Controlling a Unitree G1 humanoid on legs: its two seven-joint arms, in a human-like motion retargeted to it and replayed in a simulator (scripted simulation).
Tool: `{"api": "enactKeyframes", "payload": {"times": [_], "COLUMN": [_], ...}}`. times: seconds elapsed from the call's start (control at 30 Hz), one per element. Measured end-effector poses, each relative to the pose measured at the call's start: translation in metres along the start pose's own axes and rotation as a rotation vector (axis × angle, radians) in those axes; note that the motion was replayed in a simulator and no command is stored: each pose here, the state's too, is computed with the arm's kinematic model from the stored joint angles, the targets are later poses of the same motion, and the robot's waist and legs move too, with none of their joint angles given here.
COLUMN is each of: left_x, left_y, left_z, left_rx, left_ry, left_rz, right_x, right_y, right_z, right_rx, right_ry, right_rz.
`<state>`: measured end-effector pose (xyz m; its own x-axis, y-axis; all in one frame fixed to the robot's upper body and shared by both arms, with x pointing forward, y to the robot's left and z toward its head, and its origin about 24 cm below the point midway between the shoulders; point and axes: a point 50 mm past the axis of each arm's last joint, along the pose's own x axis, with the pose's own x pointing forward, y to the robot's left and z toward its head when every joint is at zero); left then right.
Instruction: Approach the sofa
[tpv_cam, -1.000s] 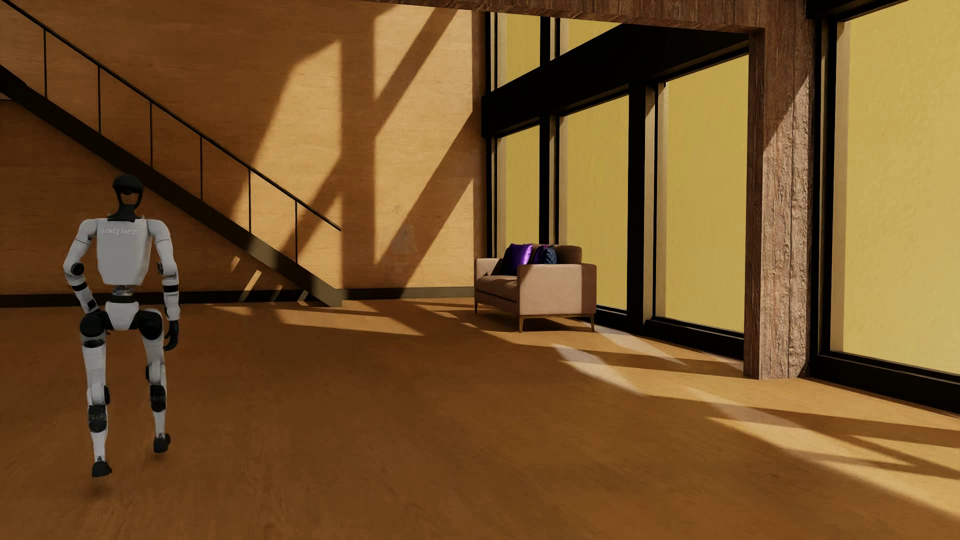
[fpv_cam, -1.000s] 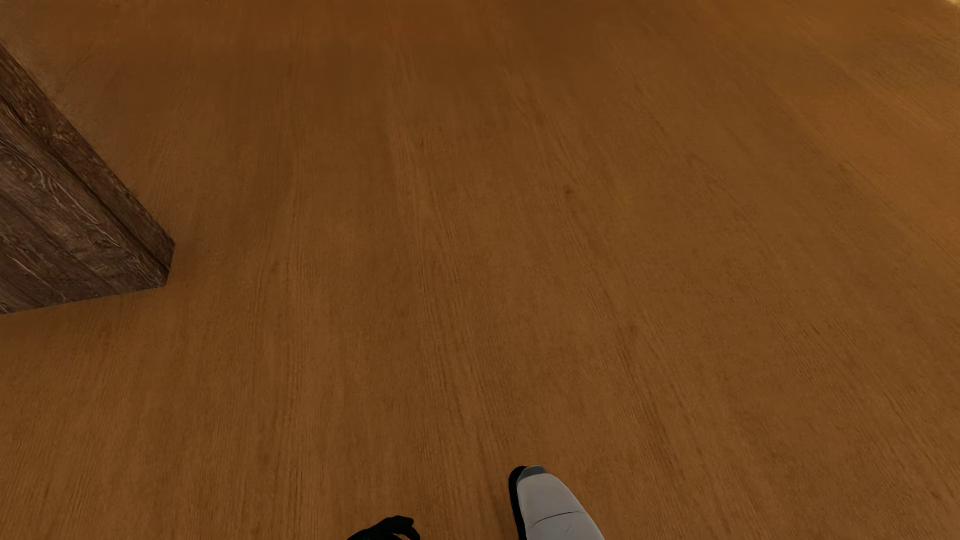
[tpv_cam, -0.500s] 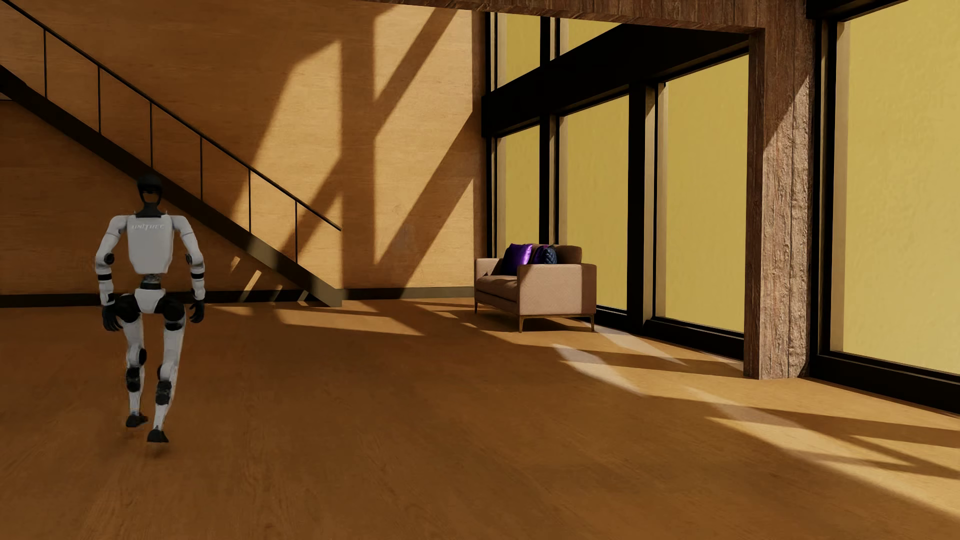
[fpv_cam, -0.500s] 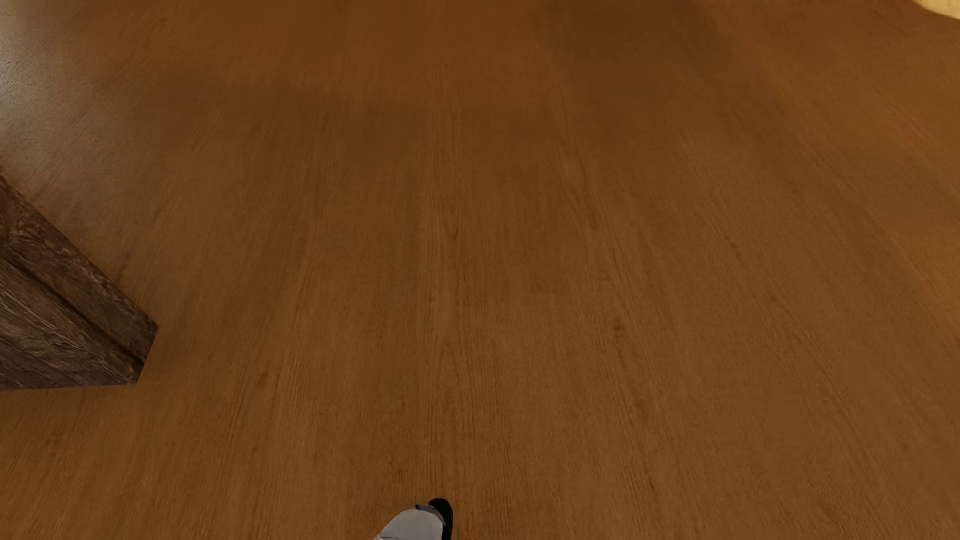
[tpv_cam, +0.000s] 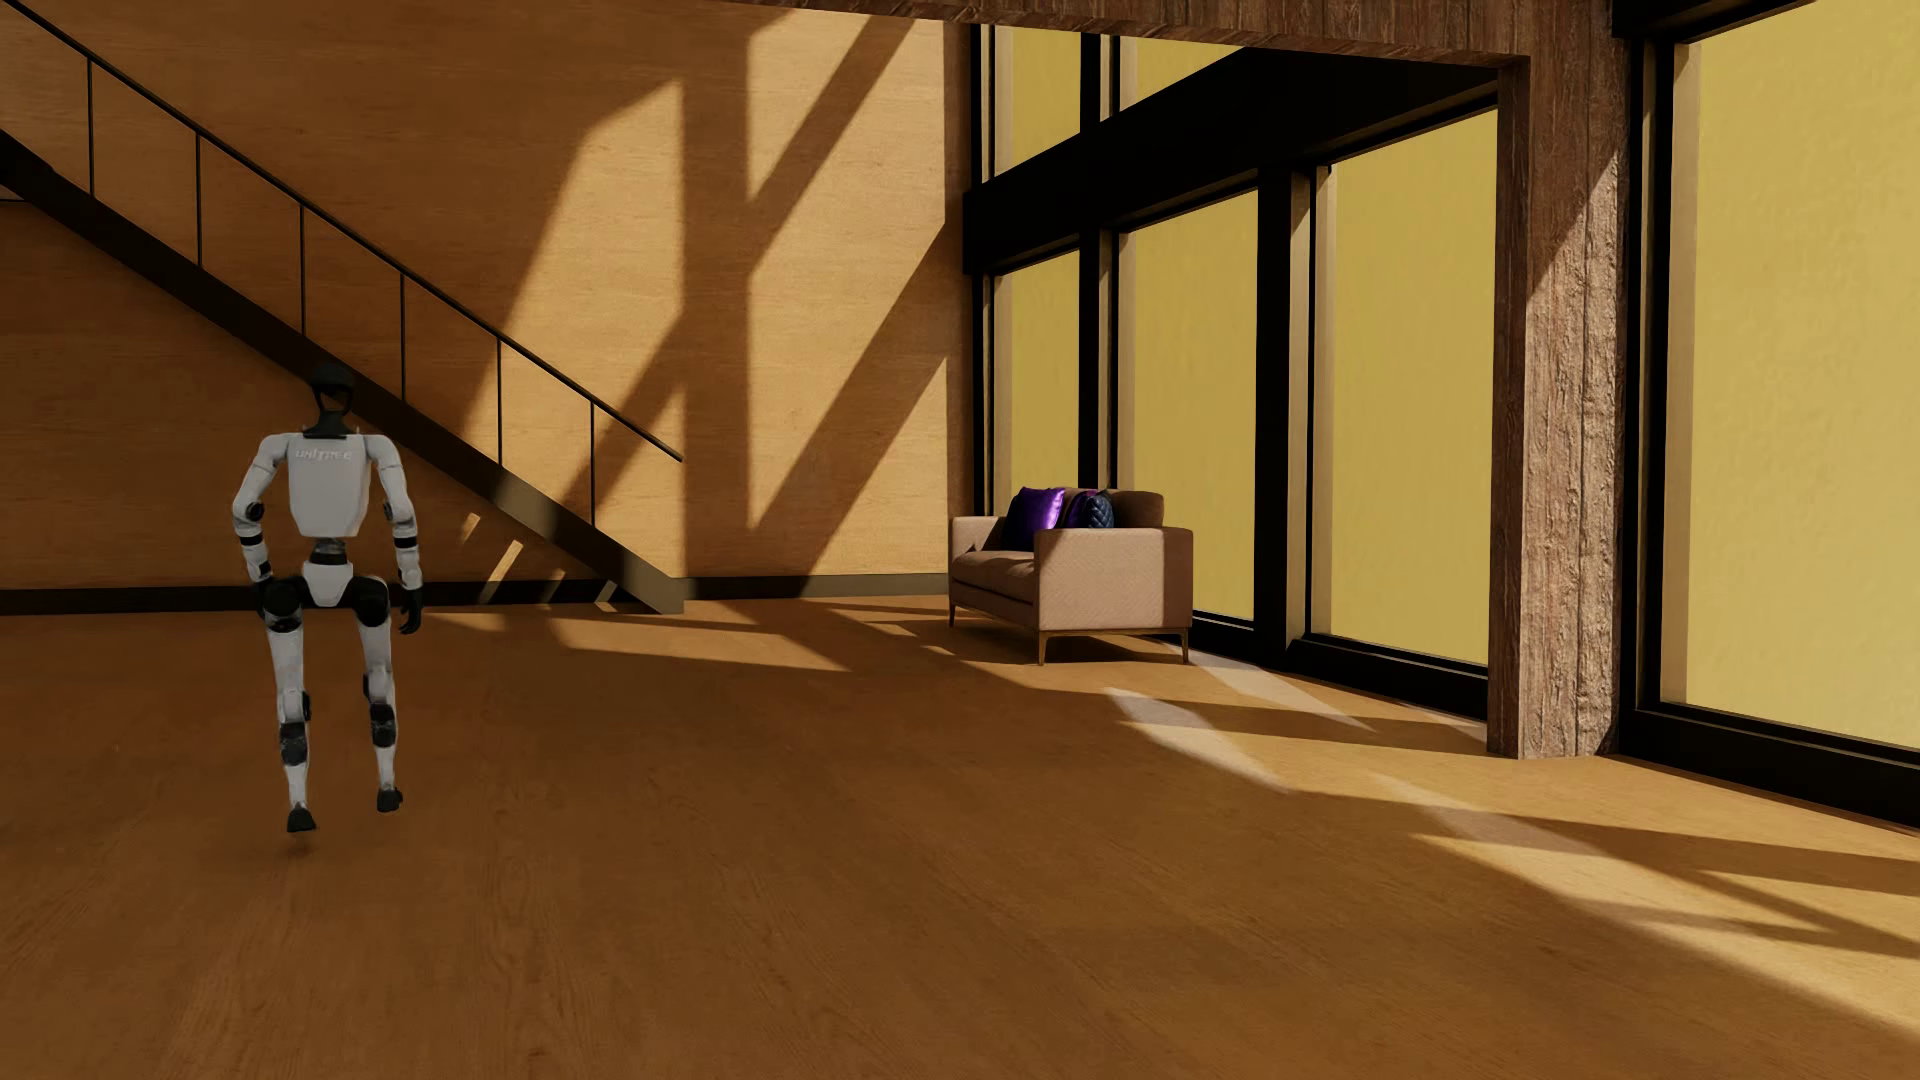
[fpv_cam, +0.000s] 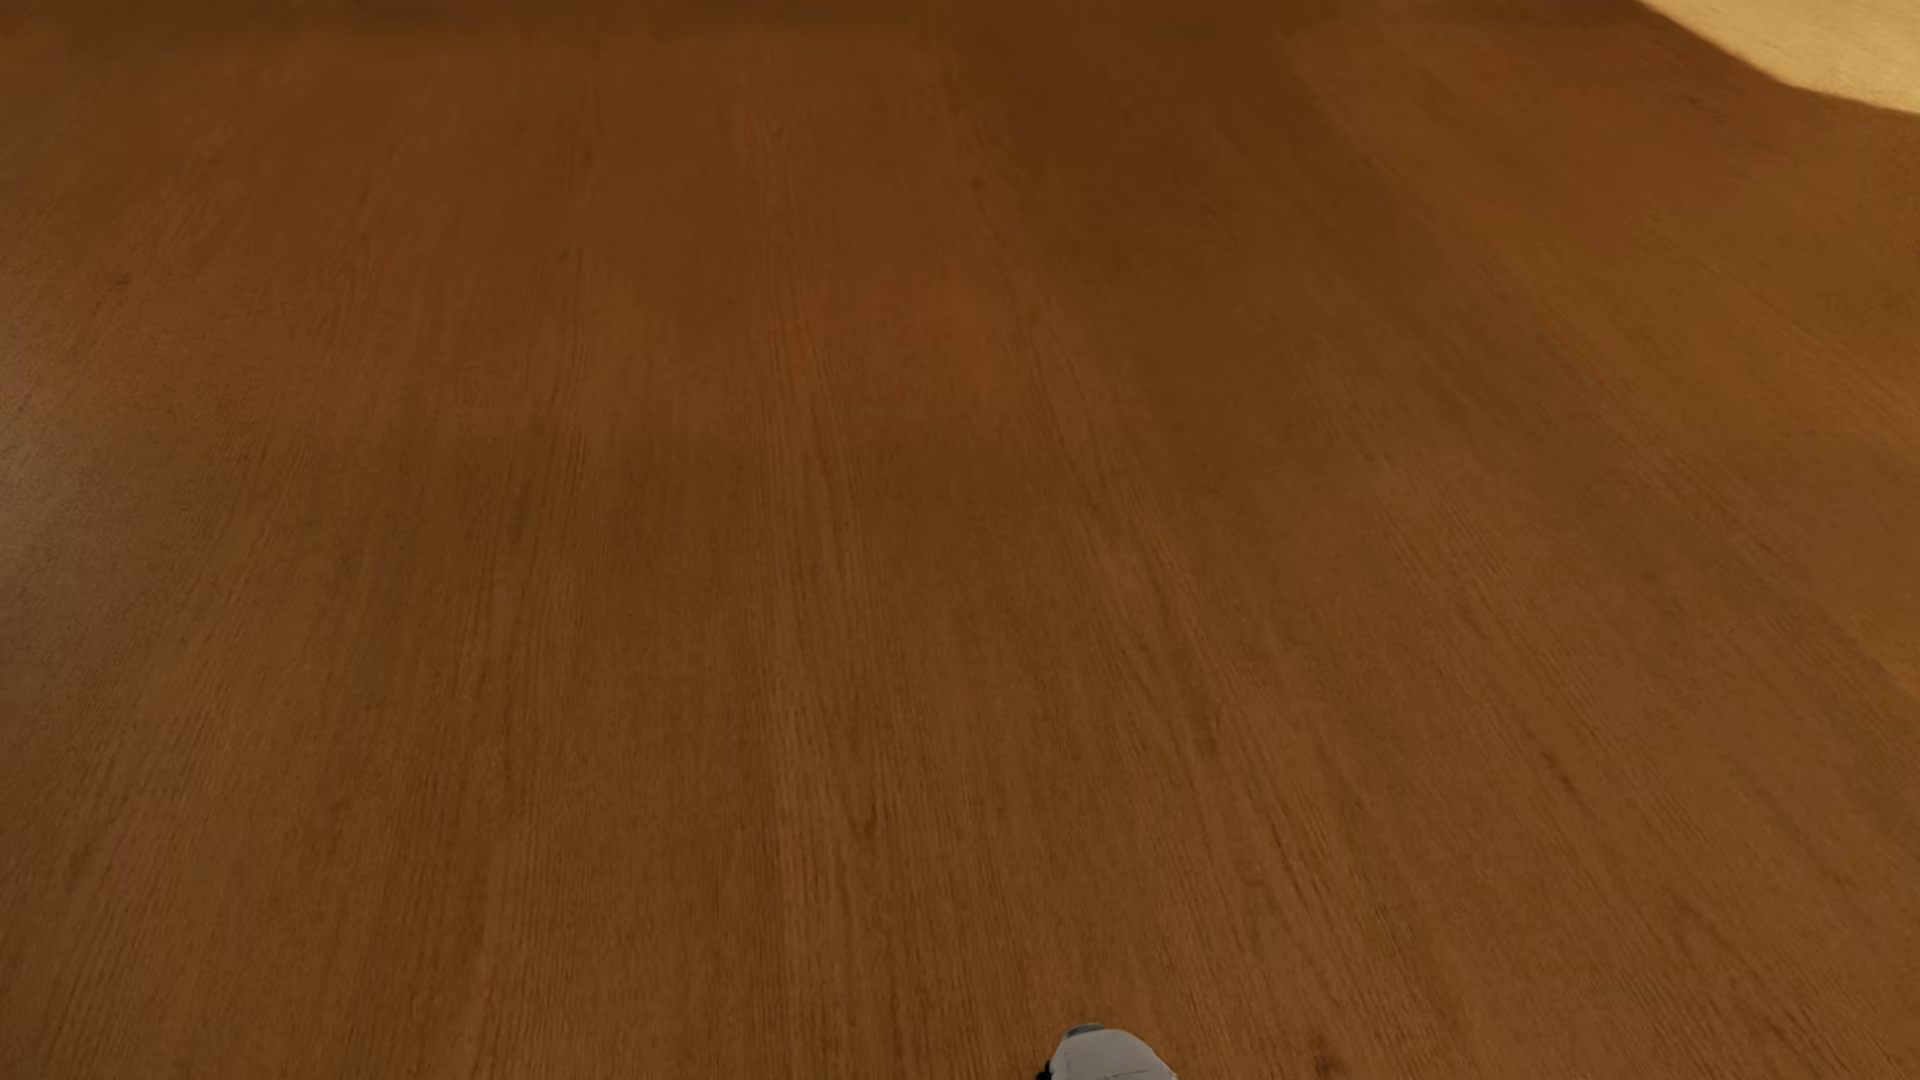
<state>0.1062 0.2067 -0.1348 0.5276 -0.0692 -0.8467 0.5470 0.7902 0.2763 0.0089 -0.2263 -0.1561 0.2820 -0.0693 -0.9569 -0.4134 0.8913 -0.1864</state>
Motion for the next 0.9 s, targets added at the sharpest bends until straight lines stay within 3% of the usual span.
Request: {"api": "enactKeyframes", "payload": {"times": [0.13, 0.23, 0.3, 0.4, 0.43, 0.6, 0.73, 0.9], "left_x": [0.003, -0.001, -0.005, -0.016, -0.022, -0.040, -0.048, -0.019], "left_y": [0.024, -0.009, -0.029, -0.053, -0.062, -0.079, -0.078, -0.028], "left_z": [0.024, -0.018, -0.033, -0.058, -0.064, -0.086, -0.104, -0.059], "left_rx": [-0.040, -0.109, -0.061, -0.127, -0.070, -0.055, -0.052, -0.063], "left_ry": [-0.087, 0.078, 0.144, 0.238, 0.248, 0.314, 0.389, 0.211], "left_rz": [0.081, 0.018, -0.052, -0.089, -0.135, -0.189, -0.185, -0.048], "right_x": [-0.003, -0.005, -0.003, 0.002, 0.003, 0.001, 0.007, -0.003], "right_y": [0.008, 0.013, 0.012, 0.000, -0.008, -0.046, -0.027, -0.002], "right_z": [-0.017, -0.038, -0.025, 0.013, 0.030, 0.087, 0.045, -0.009], "right_rx": [-0.006, -0.009, 0.017, 0.018, 0.018, 0.031, 0.052, -0.004], "right_ry": [0.065, 0.158, 0.105, -0.043, -0.109, -0.300, -0.138, 0.022], "right_rz": [0.023, 0.037, 0.024, -0.006, -0.025, -0.128, -0.083, -0.003]}}
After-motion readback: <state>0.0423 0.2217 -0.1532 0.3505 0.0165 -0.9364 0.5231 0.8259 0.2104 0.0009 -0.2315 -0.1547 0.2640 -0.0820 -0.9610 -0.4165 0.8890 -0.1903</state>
